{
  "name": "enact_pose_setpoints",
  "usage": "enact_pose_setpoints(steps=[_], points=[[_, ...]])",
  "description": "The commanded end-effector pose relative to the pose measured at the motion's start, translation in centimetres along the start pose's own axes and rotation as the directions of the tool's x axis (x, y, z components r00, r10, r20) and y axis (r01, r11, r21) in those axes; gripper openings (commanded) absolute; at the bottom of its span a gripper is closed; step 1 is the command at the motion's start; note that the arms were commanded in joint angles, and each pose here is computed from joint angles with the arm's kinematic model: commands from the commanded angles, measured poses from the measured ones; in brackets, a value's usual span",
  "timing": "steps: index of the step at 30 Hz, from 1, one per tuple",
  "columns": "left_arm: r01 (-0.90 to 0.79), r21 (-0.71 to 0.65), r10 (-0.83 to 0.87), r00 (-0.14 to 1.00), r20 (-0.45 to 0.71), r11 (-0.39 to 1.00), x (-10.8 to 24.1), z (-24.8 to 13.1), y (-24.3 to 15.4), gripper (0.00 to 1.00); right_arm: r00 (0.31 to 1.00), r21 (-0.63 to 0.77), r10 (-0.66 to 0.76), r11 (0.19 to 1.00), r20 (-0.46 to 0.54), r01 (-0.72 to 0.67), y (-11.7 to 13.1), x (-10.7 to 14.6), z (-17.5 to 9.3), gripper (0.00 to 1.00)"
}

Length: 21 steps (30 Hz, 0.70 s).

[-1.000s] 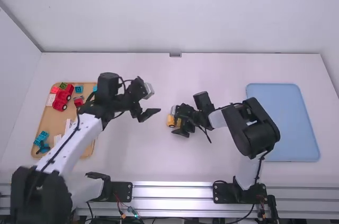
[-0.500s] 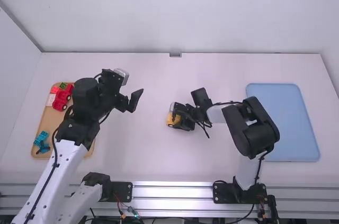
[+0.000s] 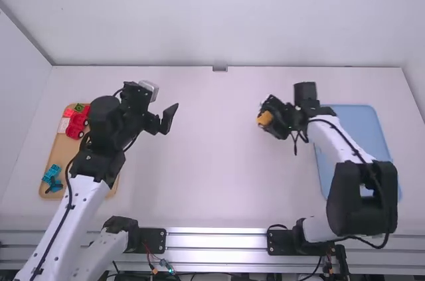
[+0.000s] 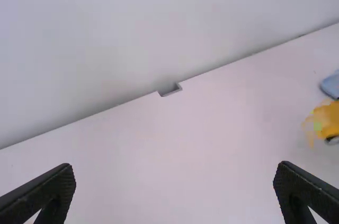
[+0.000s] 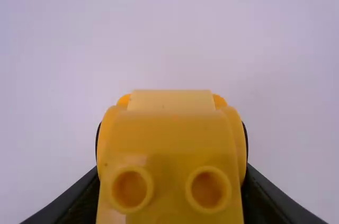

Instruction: Assemble lego blocks to make yellow taxi

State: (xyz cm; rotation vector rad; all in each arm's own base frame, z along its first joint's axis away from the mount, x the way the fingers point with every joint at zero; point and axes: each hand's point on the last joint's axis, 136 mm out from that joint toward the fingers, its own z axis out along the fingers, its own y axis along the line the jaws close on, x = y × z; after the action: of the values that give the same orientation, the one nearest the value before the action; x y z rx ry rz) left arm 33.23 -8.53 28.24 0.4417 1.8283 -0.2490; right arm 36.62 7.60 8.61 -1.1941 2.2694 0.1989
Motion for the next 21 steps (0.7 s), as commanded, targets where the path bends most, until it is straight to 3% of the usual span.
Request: enact_pose_setpoints(steps=[1, 3, 8, 11, 13, 19, 21], points=[[-0.001, -0.003, 0.001, 1.000, -0.013, 1.000, 0.4, 0.6, 0.2, 0.99, 0.980, 0.143, 0.196, 0.971, -0.027, -0.190, -4.1, 3.0, -2.5, 0.29], [0.002, -0.009, -0.002, 1.000, -0.013, 1.000, 0.5, 1.1, 0.5, 0.99, 0.922, 0.243, 0.388, 0.893, 0.012, -0.379, -7.5, 6.7, -4.2, 0.32], [0.004, -0.002, -0.004, 1.000, -0.012, 1.000, 0.7, 2.4, 0.6, 0.99, 0.718, 0.366, 0.679, 0.635, 0.157, -0.680, -12.0, 14.8, -5.8, 0.36], [0.010, 0.000, -0.010, 1.000, -0.012, 1.000, 0.8, 2.9, 0.7, 0.99, 0.624, 0.388, 0.755, 0.523, 0.202, -0.758, -12.7, 18.4, -6.0, 0.37], [0.012, 0.001, -0.012, 1.000, -0.018, 1.000, 1.0, 3.3, 0.9, 0.99, 0.531, 0.390, 0.817, 0.424, 0.226, -0.818, -12.8, 21.6, -5.6, 0.44], [0.012, 0.001, -0.012, 1.000, -0.017, 1.000, 1.1, 3.6, 0.9, 0.99, 0.401, 0.379, 0.887, 0.297, 0.231, -0.876, -12.3, 25.2, -4.9, 0.47], [0.012, -0.002, -0.012, 1.000, -0.014, 1.000, 1.0, 3.6, 1.0, 0.99, 0.388, 0.377, 0.893, 0.287, 0.226, -0.881, -12.1, 25.6, -4.9, 0.58]])
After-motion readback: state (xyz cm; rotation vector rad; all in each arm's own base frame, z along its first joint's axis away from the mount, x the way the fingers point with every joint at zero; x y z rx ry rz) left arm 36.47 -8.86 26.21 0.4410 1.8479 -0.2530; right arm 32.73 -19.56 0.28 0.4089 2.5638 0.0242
